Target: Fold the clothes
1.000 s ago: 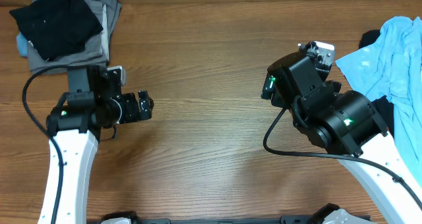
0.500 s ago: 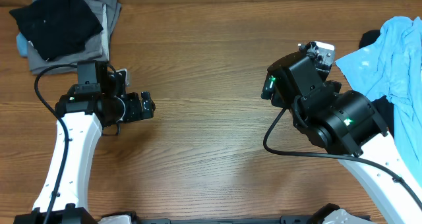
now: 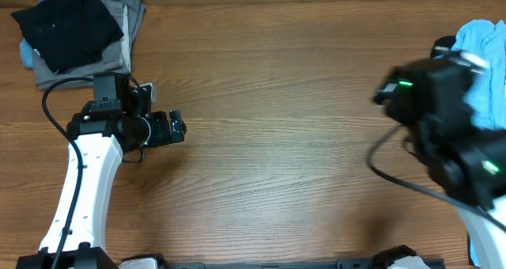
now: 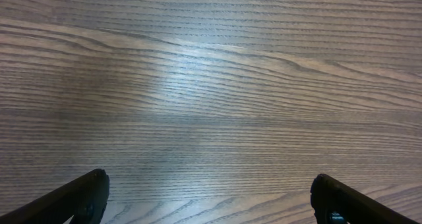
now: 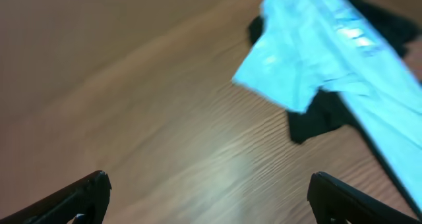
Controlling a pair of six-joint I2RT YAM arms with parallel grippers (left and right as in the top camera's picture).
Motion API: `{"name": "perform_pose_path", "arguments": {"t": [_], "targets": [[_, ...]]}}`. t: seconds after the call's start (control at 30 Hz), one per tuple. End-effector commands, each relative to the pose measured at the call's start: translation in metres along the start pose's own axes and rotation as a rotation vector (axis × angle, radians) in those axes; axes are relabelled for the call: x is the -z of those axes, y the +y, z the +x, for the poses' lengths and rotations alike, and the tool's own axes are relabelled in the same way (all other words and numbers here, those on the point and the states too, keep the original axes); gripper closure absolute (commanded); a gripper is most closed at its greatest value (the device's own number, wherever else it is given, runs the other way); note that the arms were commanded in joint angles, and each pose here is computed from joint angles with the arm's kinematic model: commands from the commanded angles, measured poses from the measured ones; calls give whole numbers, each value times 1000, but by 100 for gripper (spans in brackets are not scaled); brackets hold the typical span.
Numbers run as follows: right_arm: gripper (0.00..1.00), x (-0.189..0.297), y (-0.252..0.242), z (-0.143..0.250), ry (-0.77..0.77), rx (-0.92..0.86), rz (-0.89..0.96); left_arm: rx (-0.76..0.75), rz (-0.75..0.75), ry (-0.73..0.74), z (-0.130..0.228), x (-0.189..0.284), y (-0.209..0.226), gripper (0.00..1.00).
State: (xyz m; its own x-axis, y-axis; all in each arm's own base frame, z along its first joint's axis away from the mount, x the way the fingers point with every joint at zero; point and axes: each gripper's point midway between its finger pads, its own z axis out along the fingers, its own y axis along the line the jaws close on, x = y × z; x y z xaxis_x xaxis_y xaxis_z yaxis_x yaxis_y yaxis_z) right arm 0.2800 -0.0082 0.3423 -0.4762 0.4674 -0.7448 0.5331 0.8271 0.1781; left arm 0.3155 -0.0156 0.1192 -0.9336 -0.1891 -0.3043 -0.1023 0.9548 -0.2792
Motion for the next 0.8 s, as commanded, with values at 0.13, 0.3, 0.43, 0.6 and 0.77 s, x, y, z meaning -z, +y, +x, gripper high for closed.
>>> {"name": "perform_pose_path", "arguments": {"t": [0.13, 0.3, 0.43, 0.6, 0.77], "targets": [[0, 49, -68, -35, -185, -208, 39, 15, -12, 10, 2, -2, 4, 0], [0, 82, -94, -36, -267, -260, 27, 15, -12, 10, 2, -2, 4, 0], [0, 101, -114, -20, -264, -276, 28, 15, -12, 10, 2, -2, 4, 0], [0, 102, -123, -10, -322, -300, 4, 15, -12, 10, 2, -2, 4, 0], [0, 65, -108, 12, -342, -192, -74, 15, -12, 10, 2, -2, 4, 0]]}}
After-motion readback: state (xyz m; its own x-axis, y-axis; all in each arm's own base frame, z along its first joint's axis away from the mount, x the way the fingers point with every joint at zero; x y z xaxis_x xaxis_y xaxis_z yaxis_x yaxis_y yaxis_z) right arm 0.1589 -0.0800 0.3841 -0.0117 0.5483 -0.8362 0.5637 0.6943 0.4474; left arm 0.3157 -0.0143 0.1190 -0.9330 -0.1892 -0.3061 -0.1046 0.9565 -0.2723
